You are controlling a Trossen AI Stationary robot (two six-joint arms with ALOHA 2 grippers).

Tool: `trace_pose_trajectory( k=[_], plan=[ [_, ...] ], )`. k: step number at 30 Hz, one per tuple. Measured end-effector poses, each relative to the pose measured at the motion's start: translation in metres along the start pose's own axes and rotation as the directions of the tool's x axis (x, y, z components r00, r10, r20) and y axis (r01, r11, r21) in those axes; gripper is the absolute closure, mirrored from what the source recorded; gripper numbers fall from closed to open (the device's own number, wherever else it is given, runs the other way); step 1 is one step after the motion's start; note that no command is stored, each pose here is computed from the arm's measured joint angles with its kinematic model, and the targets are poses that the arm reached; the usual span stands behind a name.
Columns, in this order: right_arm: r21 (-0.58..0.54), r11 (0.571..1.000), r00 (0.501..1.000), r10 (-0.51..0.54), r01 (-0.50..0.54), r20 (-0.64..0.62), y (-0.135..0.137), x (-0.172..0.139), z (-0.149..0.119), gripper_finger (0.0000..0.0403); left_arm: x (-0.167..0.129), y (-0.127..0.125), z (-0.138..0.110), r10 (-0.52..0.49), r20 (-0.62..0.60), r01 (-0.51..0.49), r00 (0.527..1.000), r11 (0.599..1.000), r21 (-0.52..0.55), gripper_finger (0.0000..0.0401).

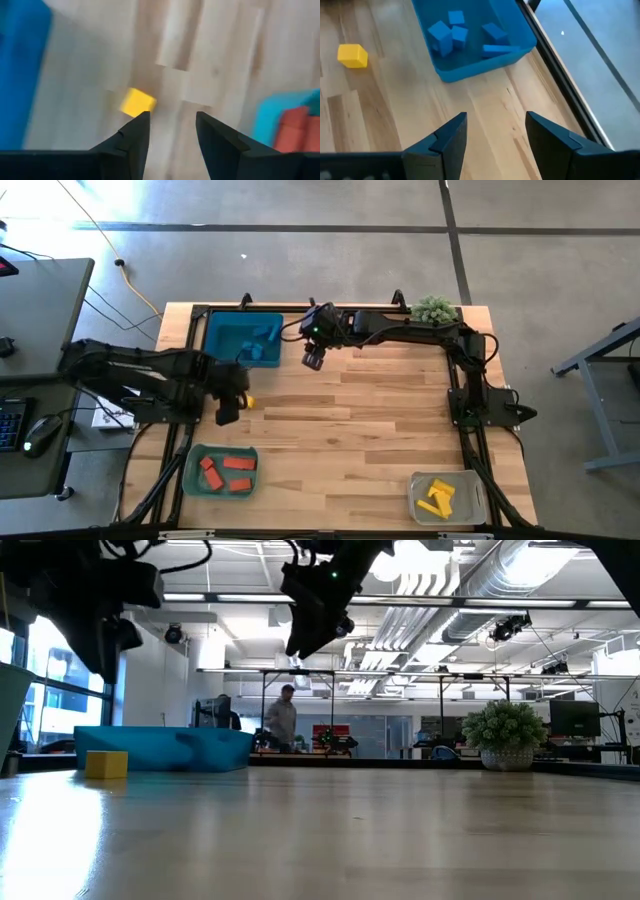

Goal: Sort & place blocks by color
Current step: Put the yellow block into the gray bin

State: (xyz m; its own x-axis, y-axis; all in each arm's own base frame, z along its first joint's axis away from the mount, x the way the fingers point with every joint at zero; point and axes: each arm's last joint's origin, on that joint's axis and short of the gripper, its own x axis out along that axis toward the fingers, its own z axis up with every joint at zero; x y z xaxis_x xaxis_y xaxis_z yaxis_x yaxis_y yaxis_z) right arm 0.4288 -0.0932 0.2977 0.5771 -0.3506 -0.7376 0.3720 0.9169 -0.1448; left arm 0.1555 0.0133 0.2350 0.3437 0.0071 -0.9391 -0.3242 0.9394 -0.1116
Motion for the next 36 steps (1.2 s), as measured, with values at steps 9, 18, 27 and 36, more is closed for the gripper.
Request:
trace_pose_trajectory(
  k=[9, 18, 27, 36],
  plan=[
    [0.106, 0.994, 1.0, 0.002, -0.002, 0.001, 0.001, 0.0, 0.0, 0.0214, 0.0, 0.028, 0.006, 0.075, 0.008, -0.074, 0.997, 0.972, 0.224, 0.0207],
    [0.139, 0.99, 1.0, 0.001, -0.001, 0.001, 0.001, 0.0, 0.0, 0.0214, 0.021, 0.034, 0.015, 0.05, -0.113, -0.011, 0.992, 0.945, 0.328, 0.0173],
    [0.137, 0.991, 1.0, 0.001, -0.001, 0.001, 0.001, 0.0, 0.0, 0.0214, 0.05, 0.028, 0.022, 0.024, -0.25, 0.07, 0.968, 0.93, 0.361, 0.0172],
    [0.131, 0.991, 1.0, 0.001, -0.001, 0.001, 0.001, 0.0, 0.0, 0.0214, 0.072, 0.023, 0.028, 0.032, -0.307, 0.092, 0.951, 0.92, 0.381, 0.0172]
  ],
)
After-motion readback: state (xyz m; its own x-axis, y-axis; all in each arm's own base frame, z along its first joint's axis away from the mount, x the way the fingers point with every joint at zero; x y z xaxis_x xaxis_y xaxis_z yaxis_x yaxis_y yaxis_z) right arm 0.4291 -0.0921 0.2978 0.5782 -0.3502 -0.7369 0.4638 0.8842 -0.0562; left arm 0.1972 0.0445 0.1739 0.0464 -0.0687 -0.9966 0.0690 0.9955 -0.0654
